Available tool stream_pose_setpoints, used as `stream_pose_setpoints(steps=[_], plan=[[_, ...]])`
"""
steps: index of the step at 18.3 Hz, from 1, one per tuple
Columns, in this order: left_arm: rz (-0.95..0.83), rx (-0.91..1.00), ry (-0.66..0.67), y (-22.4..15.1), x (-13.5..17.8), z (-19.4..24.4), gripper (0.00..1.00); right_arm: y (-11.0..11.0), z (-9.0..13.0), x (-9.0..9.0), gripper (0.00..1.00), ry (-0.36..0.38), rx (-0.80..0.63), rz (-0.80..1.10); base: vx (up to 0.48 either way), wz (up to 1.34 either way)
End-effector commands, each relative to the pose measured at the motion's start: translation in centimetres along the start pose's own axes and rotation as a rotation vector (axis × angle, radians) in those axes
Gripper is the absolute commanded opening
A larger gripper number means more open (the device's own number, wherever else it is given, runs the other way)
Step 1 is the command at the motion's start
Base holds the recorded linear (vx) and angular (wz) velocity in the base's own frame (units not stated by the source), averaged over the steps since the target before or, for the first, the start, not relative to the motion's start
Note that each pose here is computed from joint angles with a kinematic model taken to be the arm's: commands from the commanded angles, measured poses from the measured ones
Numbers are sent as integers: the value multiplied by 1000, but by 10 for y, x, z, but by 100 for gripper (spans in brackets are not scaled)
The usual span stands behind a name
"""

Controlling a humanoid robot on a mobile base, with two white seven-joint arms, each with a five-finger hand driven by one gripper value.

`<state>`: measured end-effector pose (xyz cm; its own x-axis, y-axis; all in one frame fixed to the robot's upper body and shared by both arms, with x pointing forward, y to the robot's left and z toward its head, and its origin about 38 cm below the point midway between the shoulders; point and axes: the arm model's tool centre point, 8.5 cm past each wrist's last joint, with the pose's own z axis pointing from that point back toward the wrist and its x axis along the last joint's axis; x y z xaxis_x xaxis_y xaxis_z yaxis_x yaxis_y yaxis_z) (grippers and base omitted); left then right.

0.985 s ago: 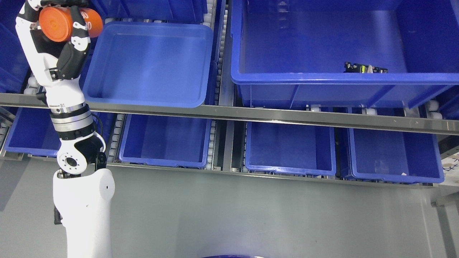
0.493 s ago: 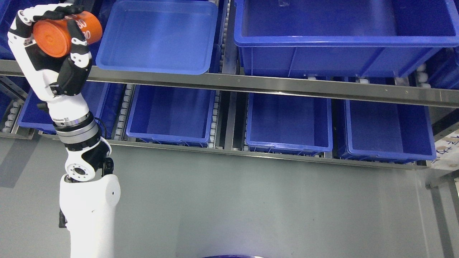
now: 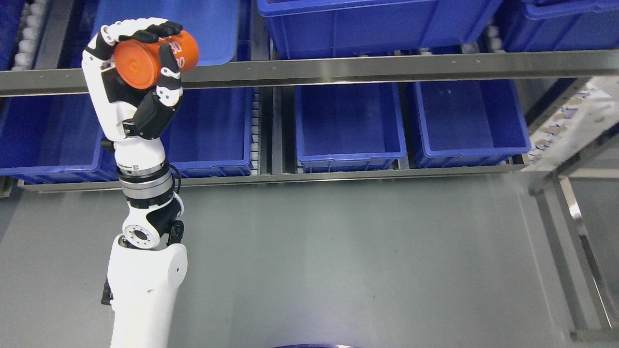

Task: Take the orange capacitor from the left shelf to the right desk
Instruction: 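Carry the capacitor in the left hand toward the red tray on the table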

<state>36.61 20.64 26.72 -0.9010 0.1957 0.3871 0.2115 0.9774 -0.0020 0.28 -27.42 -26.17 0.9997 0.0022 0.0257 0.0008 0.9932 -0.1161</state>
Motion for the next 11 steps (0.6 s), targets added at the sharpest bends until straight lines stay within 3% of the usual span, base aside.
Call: stream_pose_setpoints(steps=[1, 11], plan=[[149, -94, 86, -53, -19, 19, 1, -11, 0, -7, 100, 4, -18, -8, -174, -560], [180, -60, 327, -49, -57, 47, 1, -11, 0, -7, 100, 5, -18, -8, -73, -681]])
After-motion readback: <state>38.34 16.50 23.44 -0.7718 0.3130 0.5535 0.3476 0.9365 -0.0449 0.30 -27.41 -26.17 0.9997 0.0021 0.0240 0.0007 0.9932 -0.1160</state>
